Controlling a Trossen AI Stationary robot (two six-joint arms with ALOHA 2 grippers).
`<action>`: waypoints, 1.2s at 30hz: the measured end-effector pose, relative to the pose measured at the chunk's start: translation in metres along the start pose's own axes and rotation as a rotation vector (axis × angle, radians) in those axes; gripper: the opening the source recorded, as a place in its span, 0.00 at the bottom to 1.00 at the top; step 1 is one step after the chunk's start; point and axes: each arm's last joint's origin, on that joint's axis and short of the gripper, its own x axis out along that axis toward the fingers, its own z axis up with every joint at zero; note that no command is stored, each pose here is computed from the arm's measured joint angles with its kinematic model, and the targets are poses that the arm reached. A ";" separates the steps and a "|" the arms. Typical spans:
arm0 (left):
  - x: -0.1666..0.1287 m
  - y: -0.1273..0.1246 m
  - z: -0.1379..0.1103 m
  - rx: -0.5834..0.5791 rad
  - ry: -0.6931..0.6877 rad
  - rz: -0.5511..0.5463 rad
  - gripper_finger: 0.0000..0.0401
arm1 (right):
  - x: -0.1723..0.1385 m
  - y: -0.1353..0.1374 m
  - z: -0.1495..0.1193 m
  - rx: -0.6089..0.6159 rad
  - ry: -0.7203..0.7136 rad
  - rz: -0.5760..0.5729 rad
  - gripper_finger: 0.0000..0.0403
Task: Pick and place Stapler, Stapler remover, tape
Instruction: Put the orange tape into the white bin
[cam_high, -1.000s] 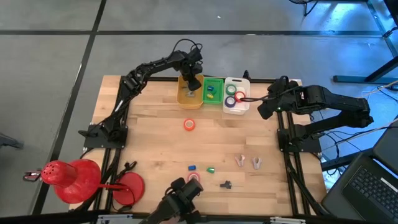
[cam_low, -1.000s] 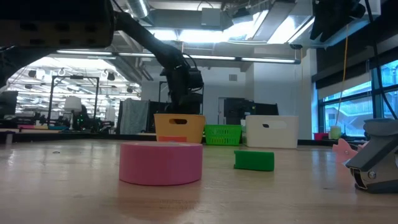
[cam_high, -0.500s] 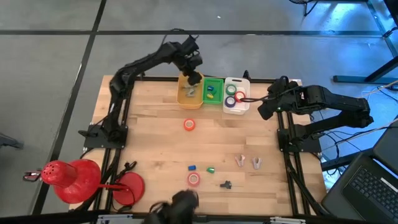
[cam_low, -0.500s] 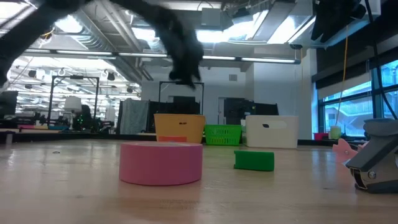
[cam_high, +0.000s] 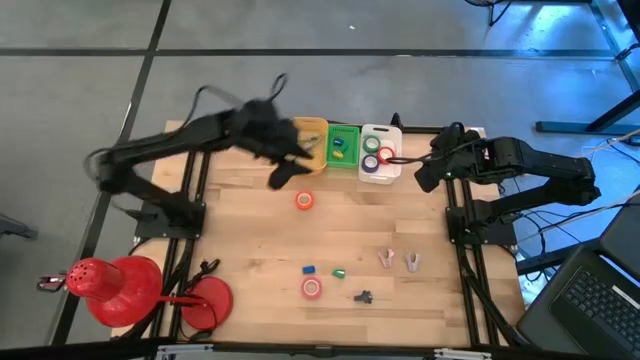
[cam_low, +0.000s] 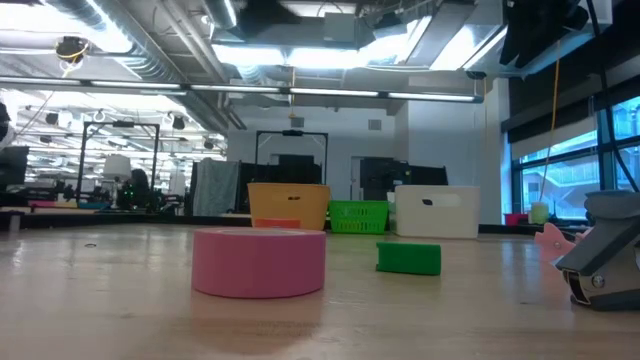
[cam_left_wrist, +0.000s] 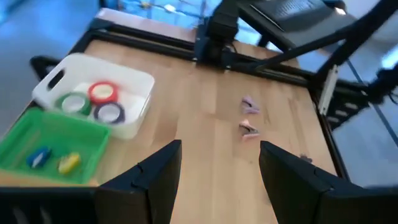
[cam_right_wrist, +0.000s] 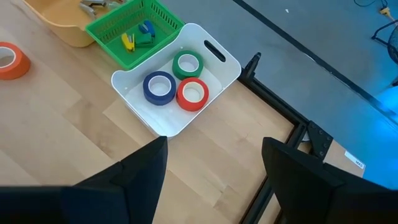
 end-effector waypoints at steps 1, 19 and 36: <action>-0.005 -0.005 -0.014 -0.021 -0.021 0.018 0.51 | 0.000 0.000 0.000 0.000 0.000 0.000 0.65; -0.058 -0.030 -0.139 -0.226 -0.256 -0.017 0.51 | -0.002 0.009 0.001 -0.022 0.035 0.152 0.65; -0.048 -0.029 -0.150 -0.064 -0.149 0.019 0.51 | 0.018 0.092 -0.053 -0.151 0.298 0.481 0.65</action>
